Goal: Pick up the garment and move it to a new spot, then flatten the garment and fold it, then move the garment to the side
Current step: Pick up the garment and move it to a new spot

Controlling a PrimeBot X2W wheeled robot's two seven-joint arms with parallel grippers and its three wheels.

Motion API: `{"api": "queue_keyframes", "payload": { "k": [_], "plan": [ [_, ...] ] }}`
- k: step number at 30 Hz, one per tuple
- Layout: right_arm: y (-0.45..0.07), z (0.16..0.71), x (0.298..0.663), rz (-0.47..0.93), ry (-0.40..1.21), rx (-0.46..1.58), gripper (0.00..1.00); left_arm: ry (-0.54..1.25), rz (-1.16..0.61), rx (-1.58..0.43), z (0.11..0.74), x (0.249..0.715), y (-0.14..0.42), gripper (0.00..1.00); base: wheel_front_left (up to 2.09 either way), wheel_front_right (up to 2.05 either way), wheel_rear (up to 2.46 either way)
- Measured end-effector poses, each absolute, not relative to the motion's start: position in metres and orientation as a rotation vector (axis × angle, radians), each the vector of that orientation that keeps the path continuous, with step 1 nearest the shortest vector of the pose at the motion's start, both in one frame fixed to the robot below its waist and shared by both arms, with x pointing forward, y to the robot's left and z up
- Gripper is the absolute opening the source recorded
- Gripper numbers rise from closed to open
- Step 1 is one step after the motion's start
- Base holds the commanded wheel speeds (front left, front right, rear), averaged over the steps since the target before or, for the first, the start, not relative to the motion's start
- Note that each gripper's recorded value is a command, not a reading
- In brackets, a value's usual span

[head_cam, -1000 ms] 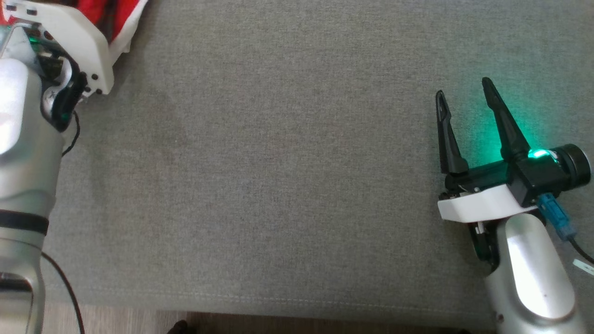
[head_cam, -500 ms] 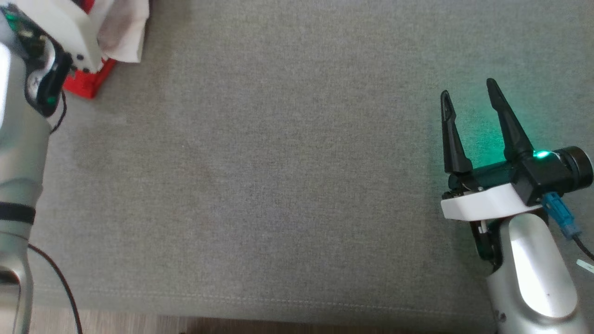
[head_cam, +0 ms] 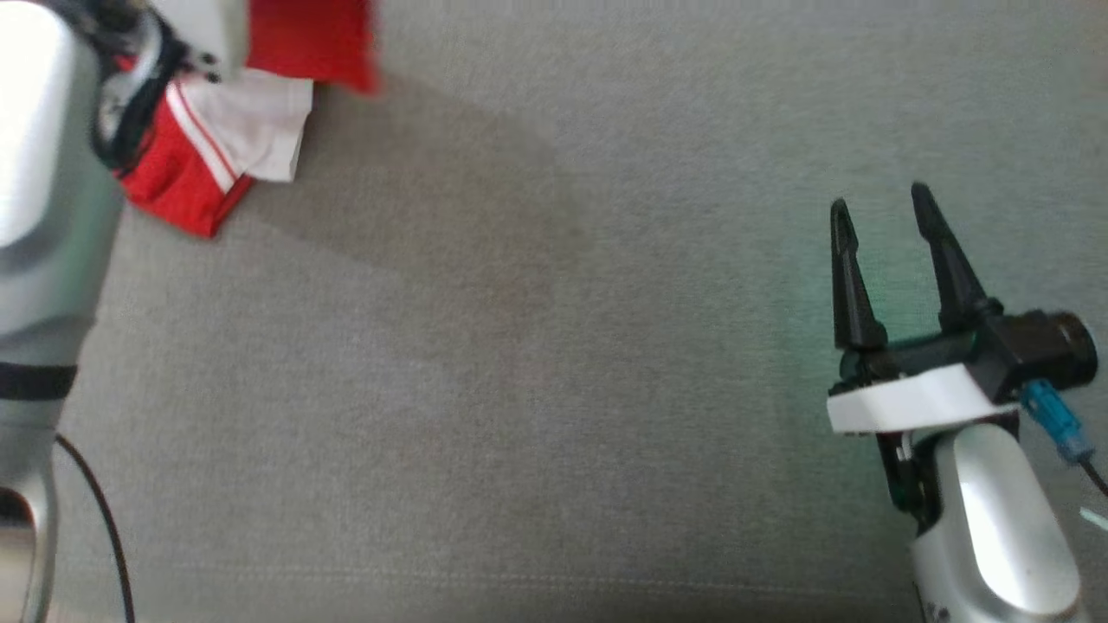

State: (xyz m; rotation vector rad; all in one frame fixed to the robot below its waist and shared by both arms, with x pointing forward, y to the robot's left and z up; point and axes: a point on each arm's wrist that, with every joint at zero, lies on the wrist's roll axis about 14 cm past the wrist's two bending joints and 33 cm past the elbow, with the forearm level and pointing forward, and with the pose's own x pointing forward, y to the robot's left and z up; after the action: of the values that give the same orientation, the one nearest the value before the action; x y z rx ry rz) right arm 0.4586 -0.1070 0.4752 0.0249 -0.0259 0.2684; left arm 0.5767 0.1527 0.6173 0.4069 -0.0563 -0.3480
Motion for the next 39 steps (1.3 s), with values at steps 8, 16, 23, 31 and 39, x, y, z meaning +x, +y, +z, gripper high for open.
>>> {"api": "queue_keyframes", "payload": {
  "k": [8, 16, 23, 31, 39],
  "plan": [
    [-0.144, 0.492, 0.438, 0.168, -0.053, 0.031, 1.00, -0.192, -0.620, 0.374, 0.659, 0.542, 0.040, 0.00, 0.00, 0.00, 0.00],
    [-0.188, 0.499, 0.422, 0.045, -0.062, 0.021, 1.00, -0.167, -0.975, 0.154, 0.637, 0.477, -0.072, 0.00, 0.00, 0.00, 0.00],
    [-0.210, 0.486, 0.415, -0.018, -0.021, 0.018, 1.00, 0.195, -1.033, 0.082, 0.506, 0.458, -0.085, 0.00, 0.00, 0.00, 0.00],
    [-0.219, 0.474, 0.412, -0.042, 0.014, 0.014, 1.00, 0.374, -0.905, 0.065, 0.418, 0.465, -0.064, 0.00, 0.00, 0.00, 0.00],
    [-0.203, 0.478, 0.418, 0.001, -0.002, 0.026, 1.00, 0.315, -0.805, 0.020, 0.418, 0.467, -0.046, 1.00, 0.00, 0.00, 0.00]
  ]
}}
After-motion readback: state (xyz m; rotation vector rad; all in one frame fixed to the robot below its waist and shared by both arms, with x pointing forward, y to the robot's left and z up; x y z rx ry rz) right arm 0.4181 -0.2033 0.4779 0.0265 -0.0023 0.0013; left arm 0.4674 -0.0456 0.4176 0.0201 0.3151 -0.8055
